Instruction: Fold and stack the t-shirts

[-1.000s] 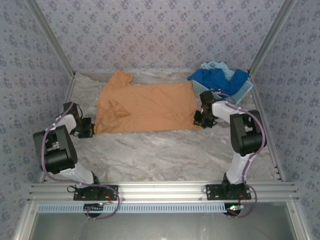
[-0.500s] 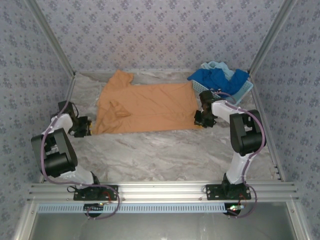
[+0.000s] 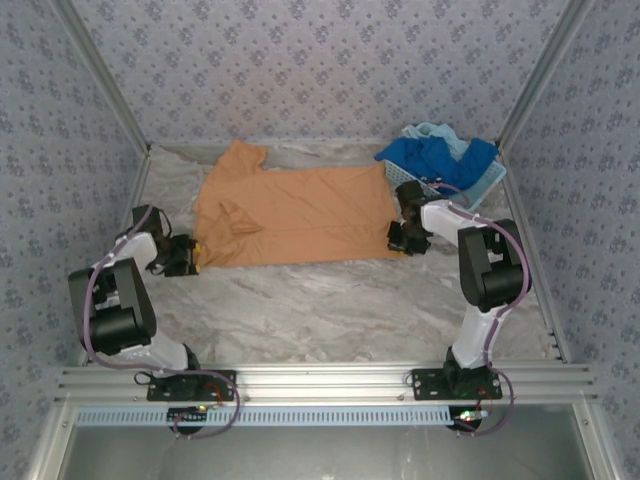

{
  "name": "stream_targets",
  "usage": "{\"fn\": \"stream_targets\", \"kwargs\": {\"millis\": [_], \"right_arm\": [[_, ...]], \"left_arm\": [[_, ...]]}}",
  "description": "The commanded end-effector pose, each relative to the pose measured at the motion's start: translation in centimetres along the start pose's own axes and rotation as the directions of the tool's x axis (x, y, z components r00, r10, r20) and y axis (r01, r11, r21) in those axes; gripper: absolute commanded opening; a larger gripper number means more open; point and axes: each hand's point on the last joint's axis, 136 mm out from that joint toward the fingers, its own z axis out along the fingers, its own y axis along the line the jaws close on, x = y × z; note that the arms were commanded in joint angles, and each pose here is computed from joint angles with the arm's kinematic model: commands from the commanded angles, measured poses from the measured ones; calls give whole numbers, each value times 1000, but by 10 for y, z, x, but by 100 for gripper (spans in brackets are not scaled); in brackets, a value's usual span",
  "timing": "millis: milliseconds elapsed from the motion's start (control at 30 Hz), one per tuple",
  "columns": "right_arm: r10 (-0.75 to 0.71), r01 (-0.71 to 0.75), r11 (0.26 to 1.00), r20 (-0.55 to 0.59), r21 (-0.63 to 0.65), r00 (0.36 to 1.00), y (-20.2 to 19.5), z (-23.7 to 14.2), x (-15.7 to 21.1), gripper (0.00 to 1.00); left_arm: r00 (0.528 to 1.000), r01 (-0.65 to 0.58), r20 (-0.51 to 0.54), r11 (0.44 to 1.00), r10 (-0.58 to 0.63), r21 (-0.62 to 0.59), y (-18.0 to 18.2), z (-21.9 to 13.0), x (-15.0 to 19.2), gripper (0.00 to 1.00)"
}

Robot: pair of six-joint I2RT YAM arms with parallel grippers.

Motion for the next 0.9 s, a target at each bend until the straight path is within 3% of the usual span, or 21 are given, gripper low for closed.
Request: {"fn": "stream_targets", "kwargs": {"millis": [0, 233, 500, 567, 633, 867], "right_arm": [[-13, 16, 998, -55, 53, 998, -9, 5, 13, 18], [-12, 17, 997, -72, 73, 997, -13, 3, 17, 17], [-16, 22, 996, -71, 89, 997, -18, 4, 19, 15], [-17, 23, 996, -58, 89, 998, -18, 3, 18, 15], [-21, 25, 996, -45, 90, 999, -17, 1, 15, 15], [-26, 30, 995, -46, 91, 999, -15, 1, 14, 15]], "left_arm": [[970, 243, 25, 968, -242, -67, 15, 4, -5, 36], [974, 215, 95, 972, -206, -94, 21, -11, -25, 6], [981, 181, 92, 978, -171, -105, 29, -22, -32, 2], [981, 186, 68, 979, -180, -81, 26, -23, -25, 8], [980, 200, 28, 978, -199, -53, 22, -21, -13, 29], [970, 237, -28, 969, -240, -73, 21, -3, 11, 46]]}}
